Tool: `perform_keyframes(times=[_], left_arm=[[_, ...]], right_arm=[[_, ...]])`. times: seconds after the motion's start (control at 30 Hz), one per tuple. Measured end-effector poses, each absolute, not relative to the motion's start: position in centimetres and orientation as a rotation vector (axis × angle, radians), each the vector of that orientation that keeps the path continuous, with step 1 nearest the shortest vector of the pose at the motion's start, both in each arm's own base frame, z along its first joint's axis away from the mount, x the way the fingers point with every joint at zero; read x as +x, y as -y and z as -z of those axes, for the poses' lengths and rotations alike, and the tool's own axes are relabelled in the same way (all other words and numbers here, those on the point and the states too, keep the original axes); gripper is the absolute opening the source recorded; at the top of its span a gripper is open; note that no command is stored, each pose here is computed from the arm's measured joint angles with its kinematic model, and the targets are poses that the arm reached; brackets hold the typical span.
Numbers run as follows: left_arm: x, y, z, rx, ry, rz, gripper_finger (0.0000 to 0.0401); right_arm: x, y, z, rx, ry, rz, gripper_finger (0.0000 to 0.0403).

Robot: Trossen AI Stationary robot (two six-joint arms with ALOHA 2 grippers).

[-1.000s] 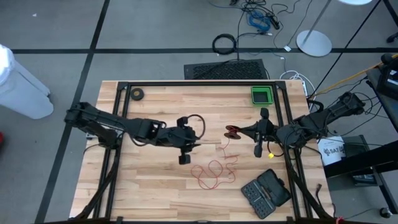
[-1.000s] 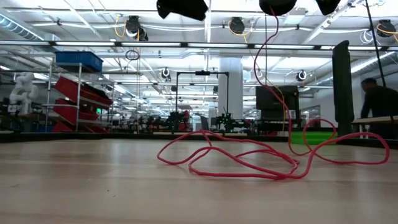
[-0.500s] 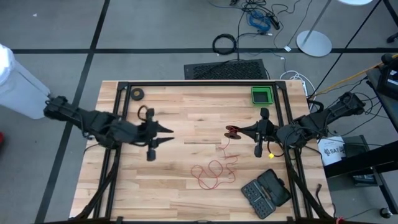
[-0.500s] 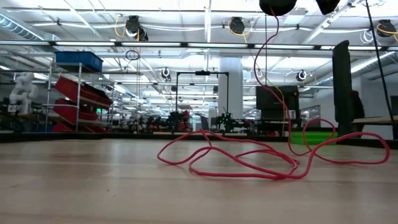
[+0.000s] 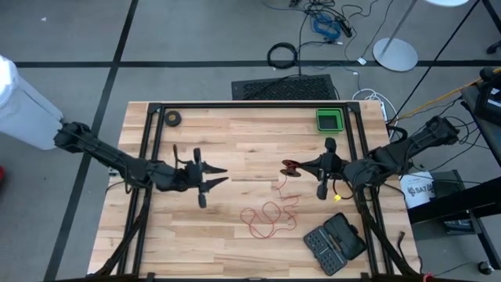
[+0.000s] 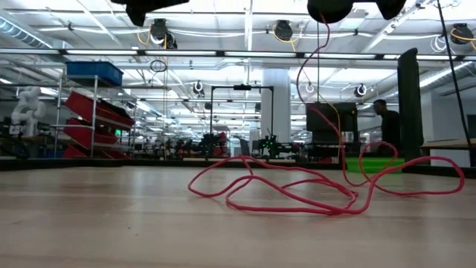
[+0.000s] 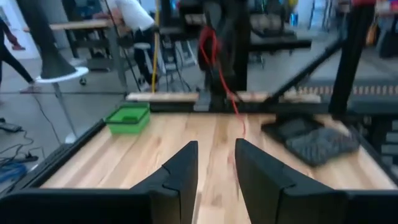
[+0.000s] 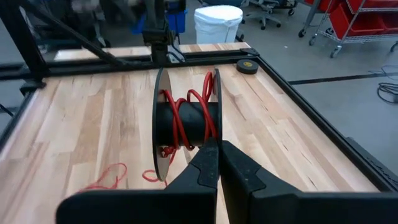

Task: Coil cords
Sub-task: Uncoil the red wire from the spool

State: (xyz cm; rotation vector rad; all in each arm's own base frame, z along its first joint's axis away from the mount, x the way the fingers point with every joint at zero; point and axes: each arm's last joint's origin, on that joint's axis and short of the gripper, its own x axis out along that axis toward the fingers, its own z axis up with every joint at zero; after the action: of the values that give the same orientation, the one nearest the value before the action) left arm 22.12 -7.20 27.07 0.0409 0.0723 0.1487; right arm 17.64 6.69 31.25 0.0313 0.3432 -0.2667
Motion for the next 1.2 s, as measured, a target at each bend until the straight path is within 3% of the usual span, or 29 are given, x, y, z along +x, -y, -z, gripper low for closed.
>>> perform_keyframes(times=[0.2, 0.43, 1.03, 1.2], left_arm=[[22.7, 7.2, -27.5, 0.008, -0.005, -0.153, 0.0114], [23.4, 7.9, -27.0, 0.022, -0.004, 0.016, 0.0114], [28.7, 8.9, -26.4, 0.061, -0.050, -0.034, 0.0114], [30.8, 9.8, -26.1, 0.164, -0.069, -0.010, 0.0114]], right_arm=[[18.6, -6.9, -30.9, 0.003, -0.346, 0.275, 0.0000], [18.9, -7.0, -31.0, 0.011, -0.326, 0.276, 0.0000], [20.0, -8.1, -31.4, 0.029, -0.249, 0.231, 0.0000], [20.3, -8.3, -31.4, 0.011, -0.239, 0.203, 0.0000]])
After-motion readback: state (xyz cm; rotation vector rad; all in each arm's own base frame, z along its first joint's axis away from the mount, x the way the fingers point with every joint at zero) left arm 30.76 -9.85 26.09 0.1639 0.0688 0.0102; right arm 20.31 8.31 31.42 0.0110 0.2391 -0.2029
